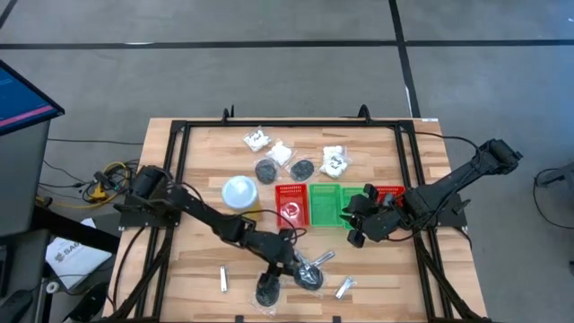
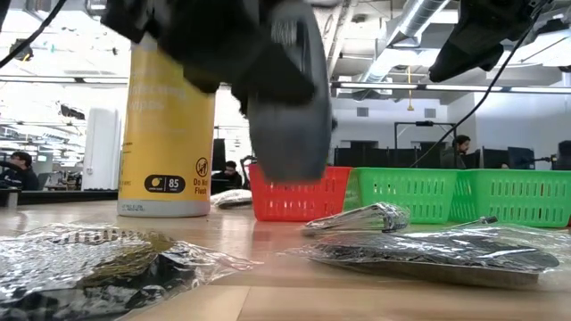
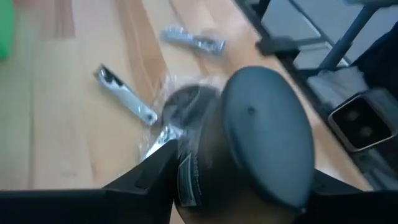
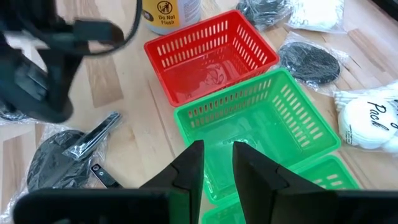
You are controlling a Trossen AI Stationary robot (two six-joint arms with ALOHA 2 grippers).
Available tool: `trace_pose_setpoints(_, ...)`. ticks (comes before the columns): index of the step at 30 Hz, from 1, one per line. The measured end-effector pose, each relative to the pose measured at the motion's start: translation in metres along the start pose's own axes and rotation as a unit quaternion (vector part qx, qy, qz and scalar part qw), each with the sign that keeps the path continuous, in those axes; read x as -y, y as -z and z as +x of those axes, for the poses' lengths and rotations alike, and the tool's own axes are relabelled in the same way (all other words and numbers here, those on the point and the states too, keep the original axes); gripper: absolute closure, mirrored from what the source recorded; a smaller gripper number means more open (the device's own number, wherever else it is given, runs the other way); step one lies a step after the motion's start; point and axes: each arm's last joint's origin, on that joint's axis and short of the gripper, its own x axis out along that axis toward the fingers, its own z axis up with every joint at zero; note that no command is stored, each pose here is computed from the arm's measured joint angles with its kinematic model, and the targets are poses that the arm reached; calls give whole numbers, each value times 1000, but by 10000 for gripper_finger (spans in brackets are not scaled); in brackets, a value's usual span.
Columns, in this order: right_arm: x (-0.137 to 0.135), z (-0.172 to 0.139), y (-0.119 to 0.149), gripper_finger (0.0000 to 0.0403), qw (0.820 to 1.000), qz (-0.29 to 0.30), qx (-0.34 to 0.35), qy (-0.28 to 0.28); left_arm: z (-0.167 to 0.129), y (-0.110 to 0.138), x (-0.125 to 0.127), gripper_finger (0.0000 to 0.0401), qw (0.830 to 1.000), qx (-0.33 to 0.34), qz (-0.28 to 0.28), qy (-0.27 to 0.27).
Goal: Pick & Place Travel size toiletries
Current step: Put the black deodorant into the right red bin
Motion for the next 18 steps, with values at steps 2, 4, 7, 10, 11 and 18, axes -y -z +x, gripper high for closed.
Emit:
trace_pose_setpoints(2,0,0,0,327,1000,1,1,-1,-9,-9,1,227,1000,17,1,-6)
trace_pose_setpoints(4,0,0,0,326,1000,1,1,-1,-18,-18,1,227,999,39,1,-22)
trace_pose_setpoints(7,0,0,0,326,1000,1,1,0,-33,-31,-1,227,997,65,-2,-49)
trace_pose_setpoints(10,0,0,0,326,1000,1,1,-1,-48,-42,-7,227,994,89,-7,-67)
trace_pose_setpoints(11,0,0,0,326,1000,0,1,-1,-52,-45,-9,227,993,98,-9,-73)
trace_pose_setpoints(18,-2,0,-2,327,1000,-3,10,-8,-78,-62,-29,227,984,137,-26,-108)
